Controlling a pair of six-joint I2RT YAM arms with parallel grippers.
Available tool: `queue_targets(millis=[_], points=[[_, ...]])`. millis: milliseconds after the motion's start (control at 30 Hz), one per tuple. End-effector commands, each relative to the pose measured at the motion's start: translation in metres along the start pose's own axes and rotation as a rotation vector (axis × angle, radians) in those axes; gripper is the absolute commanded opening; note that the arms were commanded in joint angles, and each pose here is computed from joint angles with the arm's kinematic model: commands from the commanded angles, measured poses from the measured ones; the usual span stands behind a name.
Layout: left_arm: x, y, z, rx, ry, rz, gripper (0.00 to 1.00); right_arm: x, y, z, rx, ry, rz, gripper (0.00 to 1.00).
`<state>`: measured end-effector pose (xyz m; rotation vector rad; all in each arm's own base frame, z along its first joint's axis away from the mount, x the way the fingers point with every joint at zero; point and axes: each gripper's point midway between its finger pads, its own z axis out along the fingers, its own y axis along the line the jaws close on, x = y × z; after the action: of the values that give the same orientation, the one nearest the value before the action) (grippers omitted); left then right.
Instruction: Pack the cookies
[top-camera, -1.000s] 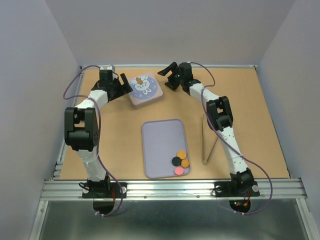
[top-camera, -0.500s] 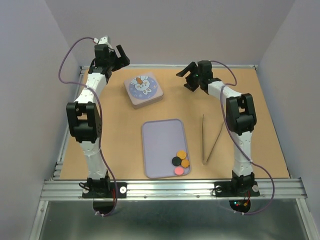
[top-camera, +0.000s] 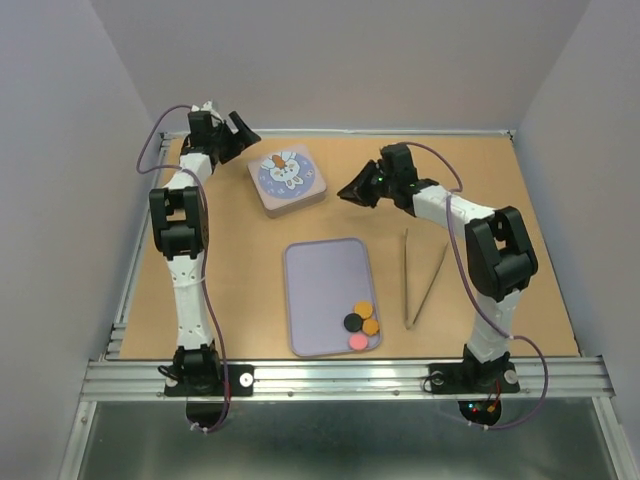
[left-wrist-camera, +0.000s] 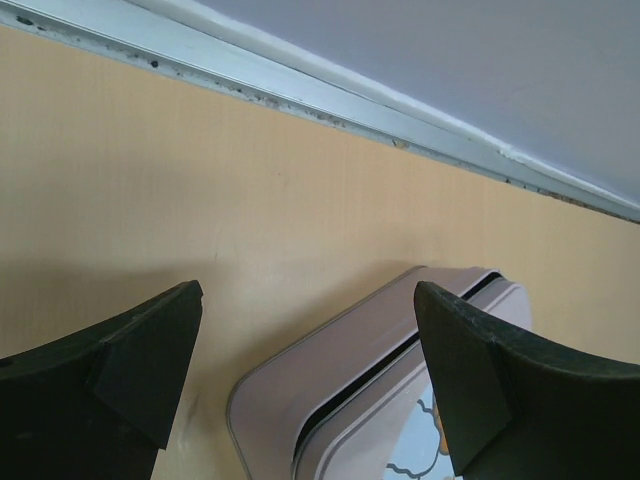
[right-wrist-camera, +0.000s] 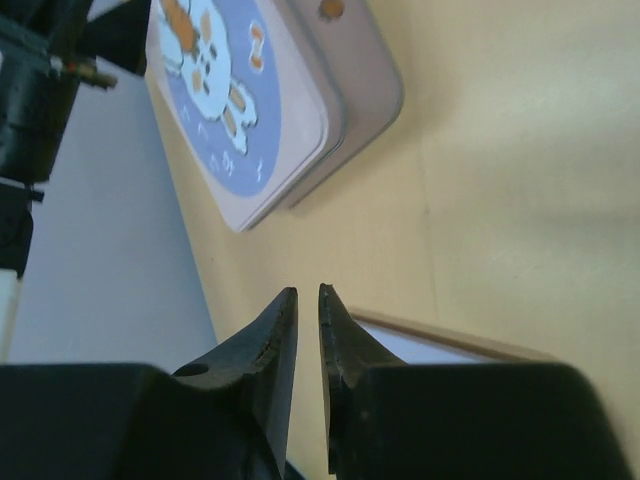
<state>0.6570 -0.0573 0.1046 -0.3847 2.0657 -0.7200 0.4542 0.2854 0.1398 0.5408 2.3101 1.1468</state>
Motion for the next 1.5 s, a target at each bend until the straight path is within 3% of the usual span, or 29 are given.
queue_targets(millis=[0, 233, 300, 333, 433, 567, 767, 1033, 1467], points=[[-0.078, -0.101, -0.046, 0.270, -0.206, 0.129, 0.99, 0.022, 0.033, 0.005, -0.080, 0.054, -0.059, 0.19], [-0.076, -0.105, -0.072, 0.251, -0.220, 0.167, 0.87, 0.020, 0.033, 0.023, -0.086, 0.075, -0.061, 0.18], [-0.066, -0.106, -0.078, 0.262, -0.195, 0.159, 0.76, 0.022, 0.031, 0.025, -0.084, 0.083, -0.051, 0.18], [-0.067, -0.113, -0.085, 0.277, -0.201, 0.165, 0.70, 0.023, 0.029, 0.027, -0.080, 0.087, -0.049, 0.18], [-0.048, -0.109, -0.094, 0.284, -0.170, 0.152, 0.32, 0.025, 0.023, 0.026, -0.072, 0.096, -0.048, 0.18], [-0.012, -0.098, -0.096, 0.290, -0.105, 0.128, 0.03, 0.030, 0.016, 0.026, -0.060, 0.108, -0.046, 0.18], [0.013, -0.095, -0.089, 0.309, -0.044, 0.115, 0.00, 0.037, 0.007, 0.027, -0.044, 0.126, -0.038, 0.17], [0.012, -0.082, -0.064, 0.290, -0.038, 0.085, 0.00, 0.036, 0.002, 0.035, -0.037, 0.134, -0.036, 0.16], [0.035, -0.037, -0.030, 0.224, 0.001, 0.029, 0.00, 0.041, -0.015, 0.053, -0.011, 0.163, -0.017, 0.14]])
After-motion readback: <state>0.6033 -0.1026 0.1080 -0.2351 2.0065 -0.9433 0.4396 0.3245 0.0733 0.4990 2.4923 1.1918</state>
